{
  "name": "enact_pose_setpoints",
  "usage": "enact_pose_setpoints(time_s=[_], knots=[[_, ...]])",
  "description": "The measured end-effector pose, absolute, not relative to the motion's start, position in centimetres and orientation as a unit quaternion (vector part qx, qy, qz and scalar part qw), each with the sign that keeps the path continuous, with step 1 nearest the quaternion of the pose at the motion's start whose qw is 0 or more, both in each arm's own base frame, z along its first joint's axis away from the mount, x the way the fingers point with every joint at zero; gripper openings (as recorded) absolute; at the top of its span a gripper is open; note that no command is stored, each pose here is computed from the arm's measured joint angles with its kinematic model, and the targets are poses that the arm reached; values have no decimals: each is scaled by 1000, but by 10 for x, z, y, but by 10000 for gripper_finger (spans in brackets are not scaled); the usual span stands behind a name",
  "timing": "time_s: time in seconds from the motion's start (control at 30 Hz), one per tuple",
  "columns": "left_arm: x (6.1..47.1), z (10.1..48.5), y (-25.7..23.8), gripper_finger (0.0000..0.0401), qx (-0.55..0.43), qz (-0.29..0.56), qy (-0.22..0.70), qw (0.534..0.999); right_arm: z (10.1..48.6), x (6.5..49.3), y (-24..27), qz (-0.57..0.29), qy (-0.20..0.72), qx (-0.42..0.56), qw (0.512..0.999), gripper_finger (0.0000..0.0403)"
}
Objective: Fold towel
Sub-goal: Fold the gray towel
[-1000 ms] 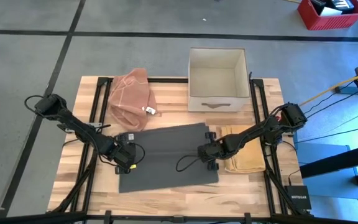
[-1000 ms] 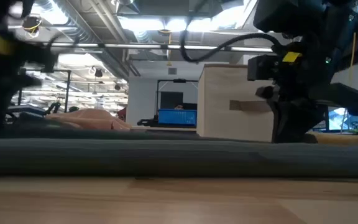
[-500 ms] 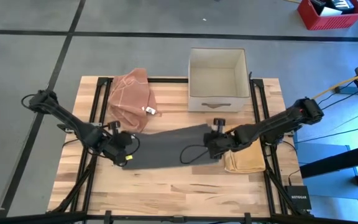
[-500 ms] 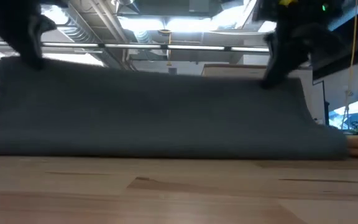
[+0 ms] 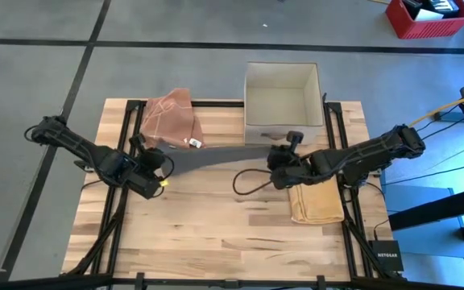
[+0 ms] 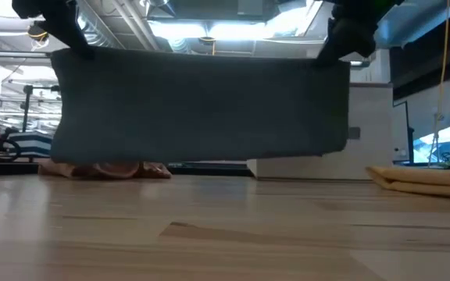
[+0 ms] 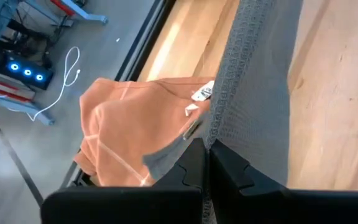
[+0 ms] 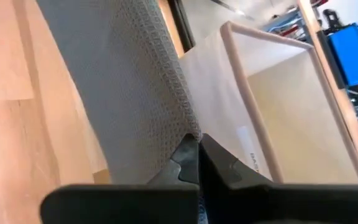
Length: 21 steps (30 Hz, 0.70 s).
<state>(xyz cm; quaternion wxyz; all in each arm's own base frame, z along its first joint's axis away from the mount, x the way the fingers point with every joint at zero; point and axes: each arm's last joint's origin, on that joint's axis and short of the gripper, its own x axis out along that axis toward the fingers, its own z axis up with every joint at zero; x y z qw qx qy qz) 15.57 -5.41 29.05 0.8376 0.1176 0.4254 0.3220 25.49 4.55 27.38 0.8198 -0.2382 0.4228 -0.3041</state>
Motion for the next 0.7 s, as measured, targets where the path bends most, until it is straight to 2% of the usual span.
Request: enact_pose_setpoints(time_s=[0.2,0.47,0.7], knots=[[156,291,-56,1,92,318,422,844,272,255,48,-277,433,-207,833,1],[165,291,-76,1,8,220,425,878,275,249,52,-201,462,-94,859,1],[171,293,-90,1,-69,107,452,883,296,243,61,-53,484,21,873,1]])
